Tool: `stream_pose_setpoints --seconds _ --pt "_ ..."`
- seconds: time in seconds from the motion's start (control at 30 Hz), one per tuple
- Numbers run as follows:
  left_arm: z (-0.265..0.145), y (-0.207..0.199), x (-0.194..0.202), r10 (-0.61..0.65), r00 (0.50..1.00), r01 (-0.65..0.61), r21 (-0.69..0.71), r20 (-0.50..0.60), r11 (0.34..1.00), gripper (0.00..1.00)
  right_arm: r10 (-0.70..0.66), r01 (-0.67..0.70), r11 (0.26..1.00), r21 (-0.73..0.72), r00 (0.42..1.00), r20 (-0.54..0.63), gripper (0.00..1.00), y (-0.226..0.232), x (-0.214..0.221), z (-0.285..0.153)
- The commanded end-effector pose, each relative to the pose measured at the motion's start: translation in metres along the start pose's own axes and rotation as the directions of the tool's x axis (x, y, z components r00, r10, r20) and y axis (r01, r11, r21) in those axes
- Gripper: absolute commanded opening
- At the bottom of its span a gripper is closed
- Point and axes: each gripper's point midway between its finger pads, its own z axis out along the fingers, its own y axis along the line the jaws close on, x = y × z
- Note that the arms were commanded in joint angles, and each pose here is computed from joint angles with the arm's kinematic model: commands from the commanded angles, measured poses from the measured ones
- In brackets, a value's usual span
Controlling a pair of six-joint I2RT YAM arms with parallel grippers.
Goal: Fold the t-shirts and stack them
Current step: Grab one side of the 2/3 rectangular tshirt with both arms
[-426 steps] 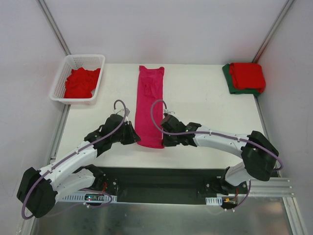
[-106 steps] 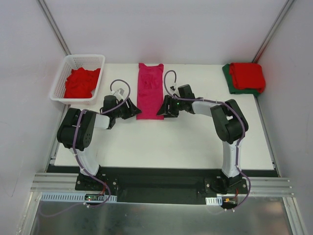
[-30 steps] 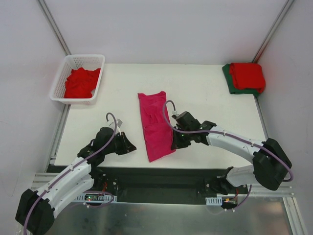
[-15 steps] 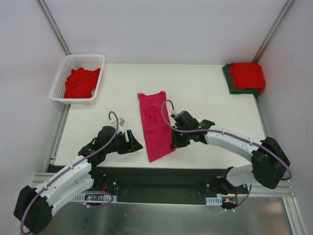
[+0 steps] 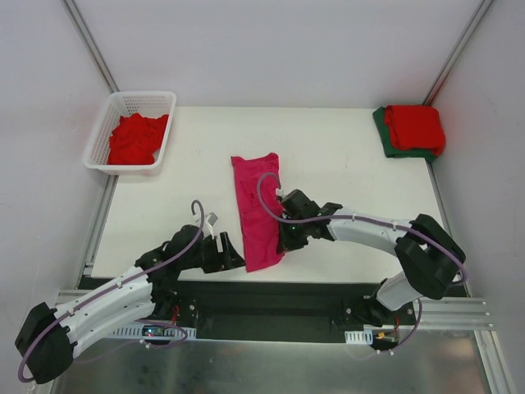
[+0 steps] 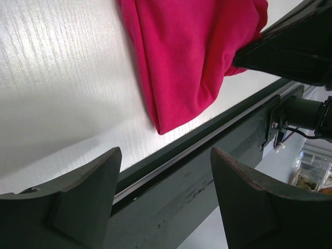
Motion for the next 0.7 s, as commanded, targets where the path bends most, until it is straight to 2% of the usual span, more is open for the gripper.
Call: stream_pose_setpoints --seconds 0.0,0.17,0.5,0.67 --pt "0.002 -0.005 -0.006 -0.019 0.999 0.018 0.01 0.048 1.0 0.7 -0.007 0.006 0.997 -0.079 1.0 -0.001 0.01 0.03 -0.01 0.013" --pt "0.004 0.003 -0.004 -0.024 0.998 0.024 -0.011 0.052 1.0 0.69 -0.03 0.029 0.996 -0.081 1.0 -0.009 0.01 0.037 -0.006 0.015" --pt "0.01 0.022 0.001 0.002 0.999 0.002 -0.081 0.05 0.997 0.52 -0.033 0.032 0.998 -0.06 0.999 -0.001 0.02 0.032 -0.005 0.009" --pt "0.013 0.029 -0.001 0.008 0.998 -0.002 -0.103 0.067 0.995 0.51 -0.035 0.036 0.998 -0.055 0.999 0.003 0.01 0.033 -0.007 0.007"
